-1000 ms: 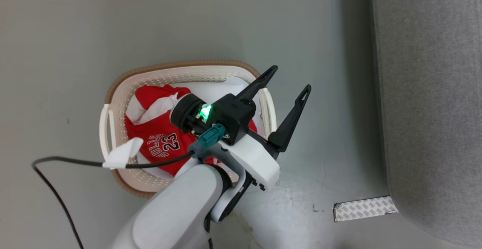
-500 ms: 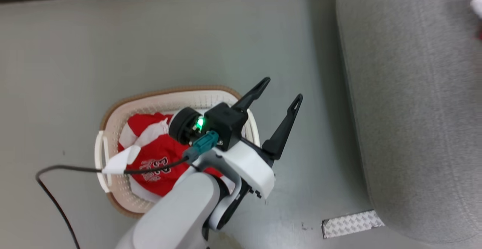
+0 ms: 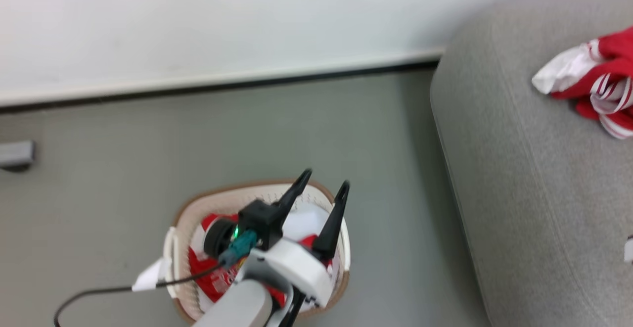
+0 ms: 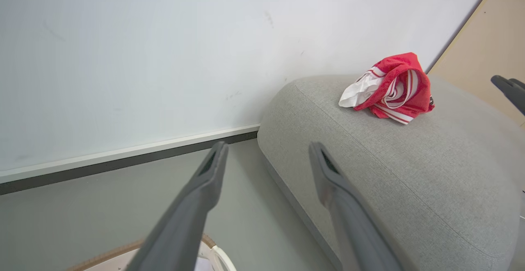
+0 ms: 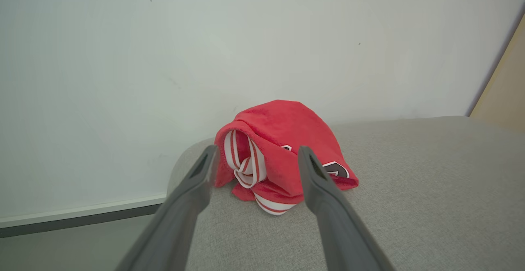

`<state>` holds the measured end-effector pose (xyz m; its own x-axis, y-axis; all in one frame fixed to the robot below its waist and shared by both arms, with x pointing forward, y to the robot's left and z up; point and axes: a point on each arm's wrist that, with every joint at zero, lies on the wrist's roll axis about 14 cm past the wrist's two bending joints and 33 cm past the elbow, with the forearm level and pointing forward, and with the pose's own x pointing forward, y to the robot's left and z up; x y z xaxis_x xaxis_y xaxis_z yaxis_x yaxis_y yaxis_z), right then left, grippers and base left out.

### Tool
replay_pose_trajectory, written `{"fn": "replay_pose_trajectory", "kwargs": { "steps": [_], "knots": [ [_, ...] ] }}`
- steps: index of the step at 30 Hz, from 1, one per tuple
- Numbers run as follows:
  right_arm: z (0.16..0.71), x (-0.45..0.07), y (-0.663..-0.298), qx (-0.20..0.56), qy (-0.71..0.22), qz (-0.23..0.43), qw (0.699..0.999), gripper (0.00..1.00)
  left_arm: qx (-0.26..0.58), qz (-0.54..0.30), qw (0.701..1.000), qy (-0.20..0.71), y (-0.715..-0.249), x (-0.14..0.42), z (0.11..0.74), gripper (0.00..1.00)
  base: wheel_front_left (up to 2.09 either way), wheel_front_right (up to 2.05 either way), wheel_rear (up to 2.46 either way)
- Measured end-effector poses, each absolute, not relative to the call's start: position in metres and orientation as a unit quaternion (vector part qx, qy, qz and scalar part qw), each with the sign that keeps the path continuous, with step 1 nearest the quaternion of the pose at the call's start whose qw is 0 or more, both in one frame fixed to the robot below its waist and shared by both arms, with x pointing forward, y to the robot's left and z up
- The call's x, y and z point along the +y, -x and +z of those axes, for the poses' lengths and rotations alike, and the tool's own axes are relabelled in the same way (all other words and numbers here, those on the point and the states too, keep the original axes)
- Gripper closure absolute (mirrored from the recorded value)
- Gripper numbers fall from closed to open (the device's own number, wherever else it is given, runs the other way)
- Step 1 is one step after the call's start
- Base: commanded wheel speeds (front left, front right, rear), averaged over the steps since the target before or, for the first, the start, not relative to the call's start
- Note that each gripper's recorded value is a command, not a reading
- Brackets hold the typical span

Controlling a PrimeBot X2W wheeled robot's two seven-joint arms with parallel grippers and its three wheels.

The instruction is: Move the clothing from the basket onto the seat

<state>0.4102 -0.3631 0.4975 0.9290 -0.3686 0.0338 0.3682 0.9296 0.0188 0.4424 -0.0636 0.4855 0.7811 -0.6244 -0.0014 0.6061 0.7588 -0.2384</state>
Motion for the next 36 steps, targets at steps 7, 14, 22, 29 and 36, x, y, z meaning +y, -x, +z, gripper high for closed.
{"fn": "replay_pose_trajectory", "kwargs": {
  "steps": [7,14,22,29,36],
  "knots": [
    [0.504,-0.322,-0.385,-0.041,-0.052,-0.150,0.987,0.00,0.037,-0.252,0.964,0.079,-0.425,-0.012,0.483,0.00,0.00,0.00,0.00],
    [0.489,-0.266,-0.372,-0.017,-0.059,-0.073,0.995,0.00,0.046,-0.162,0.983,0.074,-0.406,0.049,0.475,0.00,0.00,0.00,0.00],
    [0.484,-0.216,-0.360,-0.009,-0.073,-0.012,0.997,0.00,0.033,-0.081,0.994,0.061,-0.382,0.108,0.476,0.00,0.00,0.00,0.00],
    [0.487,-0.188,-0.348,-0.013,-0.070,0.020,0.997,0.00,0.019,-0.054,0.997,0.057,-0.364,0.130,0.479,0.00,0.00,0.00,0.00],
    [0.486,-0.181,-0.339,-0.014,-0.075,0.024,0.997,0.00,0.022,-0.042,0.997,0.057,-0.353,0.138,0.473,0.00,0.00,0.00,0.00]
  ]
}}
